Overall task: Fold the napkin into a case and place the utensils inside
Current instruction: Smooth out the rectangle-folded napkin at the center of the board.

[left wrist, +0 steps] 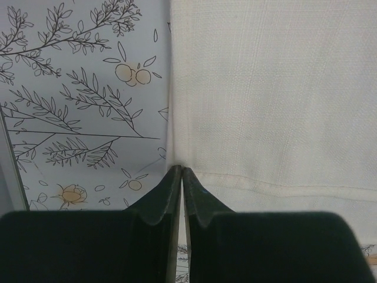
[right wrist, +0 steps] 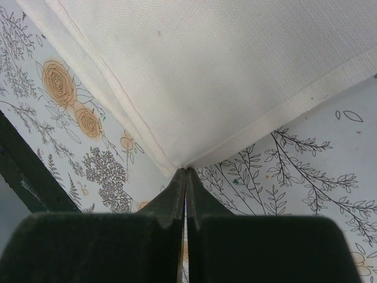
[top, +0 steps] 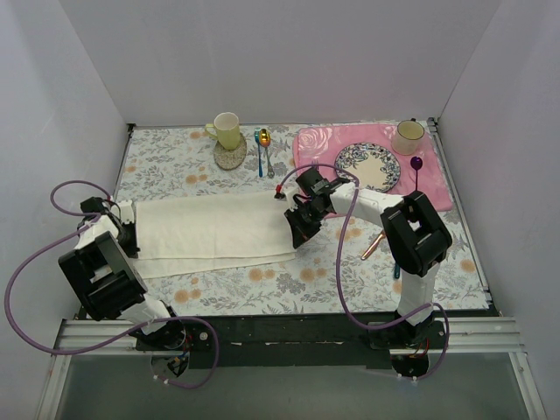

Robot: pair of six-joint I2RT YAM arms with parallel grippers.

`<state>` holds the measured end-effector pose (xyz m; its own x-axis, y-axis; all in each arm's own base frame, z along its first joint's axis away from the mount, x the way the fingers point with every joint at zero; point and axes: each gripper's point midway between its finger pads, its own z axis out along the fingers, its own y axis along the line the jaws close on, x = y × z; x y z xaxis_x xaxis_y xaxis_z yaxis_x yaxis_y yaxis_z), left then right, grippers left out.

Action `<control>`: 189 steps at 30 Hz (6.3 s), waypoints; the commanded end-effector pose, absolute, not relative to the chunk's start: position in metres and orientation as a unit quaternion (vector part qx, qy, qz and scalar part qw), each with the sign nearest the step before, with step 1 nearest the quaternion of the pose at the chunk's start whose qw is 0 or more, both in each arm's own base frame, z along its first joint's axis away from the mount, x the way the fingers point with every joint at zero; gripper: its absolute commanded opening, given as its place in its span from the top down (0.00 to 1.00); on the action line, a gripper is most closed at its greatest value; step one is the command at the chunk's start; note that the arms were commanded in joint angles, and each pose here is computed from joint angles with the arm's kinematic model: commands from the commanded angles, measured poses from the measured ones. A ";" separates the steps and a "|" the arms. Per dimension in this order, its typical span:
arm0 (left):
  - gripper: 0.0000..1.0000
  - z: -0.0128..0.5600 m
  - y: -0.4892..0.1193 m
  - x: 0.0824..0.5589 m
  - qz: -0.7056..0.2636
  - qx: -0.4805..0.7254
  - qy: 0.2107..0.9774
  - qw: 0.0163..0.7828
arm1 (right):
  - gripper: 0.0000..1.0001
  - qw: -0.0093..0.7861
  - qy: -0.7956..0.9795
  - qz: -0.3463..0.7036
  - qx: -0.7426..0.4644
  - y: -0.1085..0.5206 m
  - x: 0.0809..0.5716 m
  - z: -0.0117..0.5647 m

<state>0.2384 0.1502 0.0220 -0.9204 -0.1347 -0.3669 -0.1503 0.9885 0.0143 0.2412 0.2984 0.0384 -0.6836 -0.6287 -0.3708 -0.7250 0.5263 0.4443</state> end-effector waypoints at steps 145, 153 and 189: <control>1.00 0.048 0.153 0.191 0.106 -0.022 0.985 0.135 | 0.99 0.067 0.841 0.360 -0.399 0.313 0.230 0.055; 1.00 0.035 0.152 0.190 0.100 -0.025 0.987 0.125 | 0.99 0.060 0.840 0.360 -0.402 0.312 0.227 0.051; 1.00 0.036 0.146 0.164 0.107 -0.006 0.990 0.090 | 0.99 0.074 0.845 0.343 -0.403 0.306 0.228 0.057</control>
